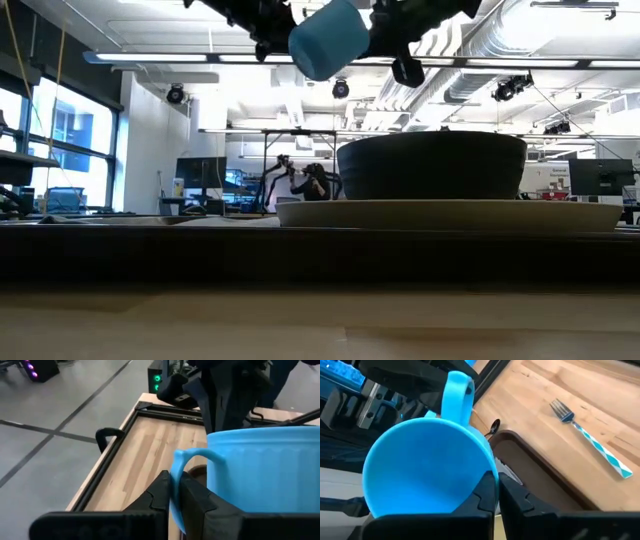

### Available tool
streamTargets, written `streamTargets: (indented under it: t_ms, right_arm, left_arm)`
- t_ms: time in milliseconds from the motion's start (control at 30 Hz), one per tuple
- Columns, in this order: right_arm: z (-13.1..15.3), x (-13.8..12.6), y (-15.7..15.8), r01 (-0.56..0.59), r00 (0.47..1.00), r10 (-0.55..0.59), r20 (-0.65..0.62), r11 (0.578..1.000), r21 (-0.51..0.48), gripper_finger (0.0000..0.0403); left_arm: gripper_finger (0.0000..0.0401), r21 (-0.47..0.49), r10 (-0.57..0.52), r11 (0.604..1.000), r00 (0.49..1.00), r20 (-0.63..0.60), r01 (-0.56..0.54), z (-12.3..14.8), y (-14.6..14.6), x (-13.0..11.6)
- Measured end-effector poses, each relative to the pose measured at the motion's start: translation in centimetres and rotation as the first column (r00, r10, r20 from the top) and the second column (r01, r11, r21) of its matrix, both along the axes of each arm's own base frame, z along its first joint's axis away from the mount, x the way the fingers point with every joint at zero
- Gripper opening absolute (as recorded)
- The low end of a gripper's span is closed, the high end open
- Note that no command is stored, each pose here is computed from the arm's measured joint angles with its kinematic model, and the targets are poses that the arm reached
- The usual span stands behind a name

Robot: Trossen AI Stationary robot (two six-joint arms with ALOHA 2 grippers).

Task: Set up tray
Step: Put the blue mug on the dark brown serving tray to the top right of the brown plate

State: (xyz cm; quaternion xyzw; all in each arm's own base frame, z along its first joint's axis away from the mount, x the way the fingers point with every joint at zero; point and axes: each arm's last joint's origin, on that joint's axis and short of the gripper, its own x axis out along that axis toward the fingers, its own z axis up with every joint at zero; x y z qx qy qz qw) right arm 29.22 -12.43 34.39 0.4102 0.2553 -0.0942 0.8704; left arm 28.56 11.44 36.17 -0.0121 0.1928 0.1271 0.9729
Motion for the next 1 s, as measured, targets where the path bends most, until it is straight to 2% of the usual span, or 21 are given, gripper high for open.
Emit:
streamTargets:
  t_ms: [167, 300, 500, 600, 733, 867, 1000]
  right_arm:
    - [-0.2, 0.0, -0.1, 0.000, 1.000, -0.001, -0.019, 1.000, -0.024, 0.0003]
    - [-0.7, -0.1, -0.1, 0.013, 0.999, -0.014, -0.053, 1.000, -0.024, 0.0002]
    - [-1.2, -0.9, -0.6, 0.004, 0.991, -0.009, -0.131, 0.999, -0.035, 0.0001]
    - [-2.3, -2.1, -0.5, -0.010, 0.958, -0.011, -0.288, 0.997, -0.073, 0.0001]
    - [-3.6, -3.3, -0.2, -0.061, 0.875, 0.006, -0.483, 0.993, -0.097, 0.0001]
    - [-4.5, -3.8, 0.3, -0.087, 0.833, 0.019, -0.552, 0.992, -0.096, 0.0000]
    - [-6.8, -4.1, 1.0, -0.126, 0.787, 0.052, -0.614, 0.989, -0.079, 0.0000]
  left_arm:
    - [0.0083, 0.004, 0.044, 0.999, 0.999, -0.014, -0.044, -0.1, 0.1, -0.1]
    - [0.0121, -0.009, 0.061, 0.998, 0.998, -0.034, -0.062, -0.2, 0.1, -0.2]
    - [0.0184, -0.048, 0.072, 0.996, 0.989, -0.133, -0.079, -1.1, -0.1, -0.7]
    - [0.0210, -0.062, 0.079, 0.994, 0.978, -0.191, -0.092, -1.5, -0.2, -1.1]
    - [0.0231, -0.077, 0.106, 0.989, 0.963, -0.250, -0.129, -1.8, -0.4, -1.8]
    - [0.0236, -0.121, 0.121, 0.979, 0.949, -0.292, -0.162, -2.1, -0.6, -2.3]
    - [0.0236, -0.177, 0.124, 0.965, 0.931, -0.342, -0.193, -2.5, -0.8, -2.7]
